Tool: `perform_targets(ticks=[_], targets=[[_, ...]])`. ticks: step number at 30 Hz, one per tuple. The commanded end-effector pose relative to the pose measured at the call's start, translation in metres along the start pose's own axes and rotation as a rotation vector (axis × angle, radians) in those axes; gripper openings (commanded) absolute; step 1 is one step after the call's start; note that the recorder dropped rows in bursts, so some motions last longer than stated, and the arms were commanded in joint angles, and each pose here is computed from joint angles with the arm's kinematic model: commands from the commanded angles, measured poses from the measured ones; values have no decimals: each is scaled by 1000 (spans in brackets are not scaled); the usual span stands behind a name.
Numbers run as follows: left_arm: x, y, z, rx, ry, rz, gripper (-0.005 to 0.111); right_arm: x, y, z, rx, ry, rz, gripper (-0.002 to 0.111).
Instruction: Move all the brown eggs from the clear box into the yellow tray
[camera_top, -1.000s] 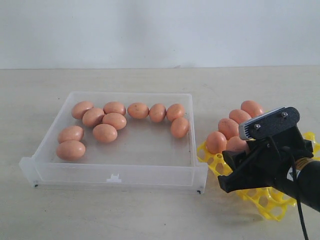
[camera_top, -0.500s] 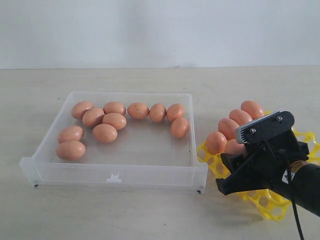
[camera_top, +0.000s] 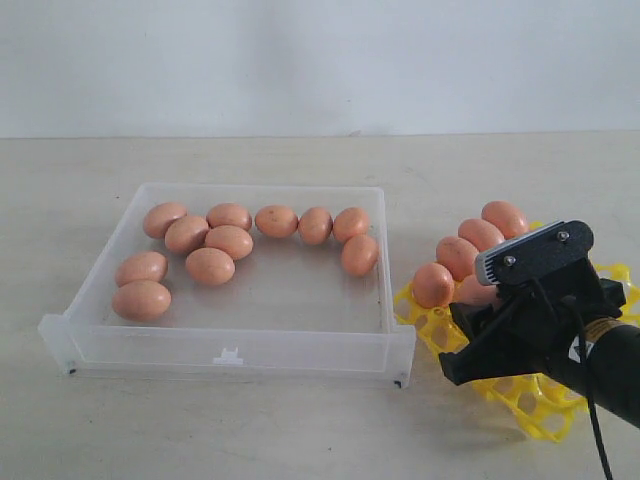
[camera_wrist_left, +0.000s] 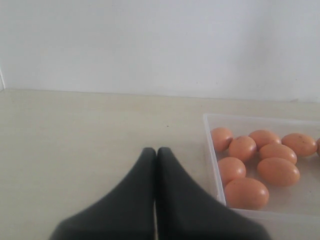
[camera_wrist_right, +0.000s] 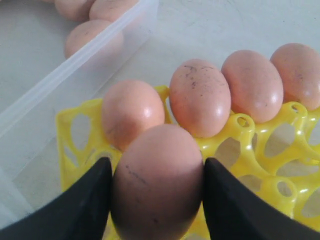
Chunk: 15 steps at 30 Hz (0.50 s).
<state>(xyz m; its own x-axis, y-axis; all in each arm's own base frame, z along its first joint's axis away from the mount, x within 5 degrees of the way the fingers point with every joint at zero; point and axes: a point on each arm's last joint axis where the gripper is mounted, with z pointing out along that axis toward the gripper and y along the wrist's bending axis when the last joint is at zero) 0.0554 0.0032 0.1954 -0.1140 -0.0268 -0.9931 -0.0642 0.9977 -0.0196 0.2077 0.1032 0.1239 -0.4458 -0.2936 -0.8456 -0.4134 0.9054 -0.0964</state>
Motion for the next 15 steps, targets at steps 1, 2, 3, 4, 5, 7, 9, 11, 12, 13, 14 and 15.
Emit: perform_targets(ticks=[1, 2, 3, 4, 5, 7, 9, 11, 12, 13, 14, 15], targets=[[1, 0, 0, -1, 0, 4, -4, -1, -3, 0, 10, -14, 2, 6], [1, 0, 0, -1, 0, 4, -4, -2, -2, 0, 7, -19, -2, 6], [1, 0, 0, -1, 0, 4, -4, -2, -2, 0, 7, -21, -2, 6], [1, 0, 0, -1, 0, 4, -4, -3, -3, 0, 8, -27, 7, 6], [1, 0, 0, -1, 0, 4, -4, -3, -2, 0, 7, -27, 13, 6], [1, 0, 0, -1, 0, 4, -4, -3, -2, 0, 3, -28, 16, 6], [1, 0, 0, -1, 0, 4, -4, -3, -2, 0, 1, -30, 14, 6], [1, 0, 0, -1, 0, 4, -4, -5, -1, 1, 0, -31, 14, 6], [1, 0, 0, -1, 0, 4, -4, -7, -1, 3, -2, -33, 13, 6], [1, 0, 0, -1, 0, 4, -4, -9, -1, 4, -9, -31, 8, 6], [1, 0, 0, -1, 0, 4, -4, -10, 0, 5, -16, -28, 4, 6], [1, 0, 0, -1, 0, 4, -4, -11, 0, 6, -17, -25, 5, 6]])
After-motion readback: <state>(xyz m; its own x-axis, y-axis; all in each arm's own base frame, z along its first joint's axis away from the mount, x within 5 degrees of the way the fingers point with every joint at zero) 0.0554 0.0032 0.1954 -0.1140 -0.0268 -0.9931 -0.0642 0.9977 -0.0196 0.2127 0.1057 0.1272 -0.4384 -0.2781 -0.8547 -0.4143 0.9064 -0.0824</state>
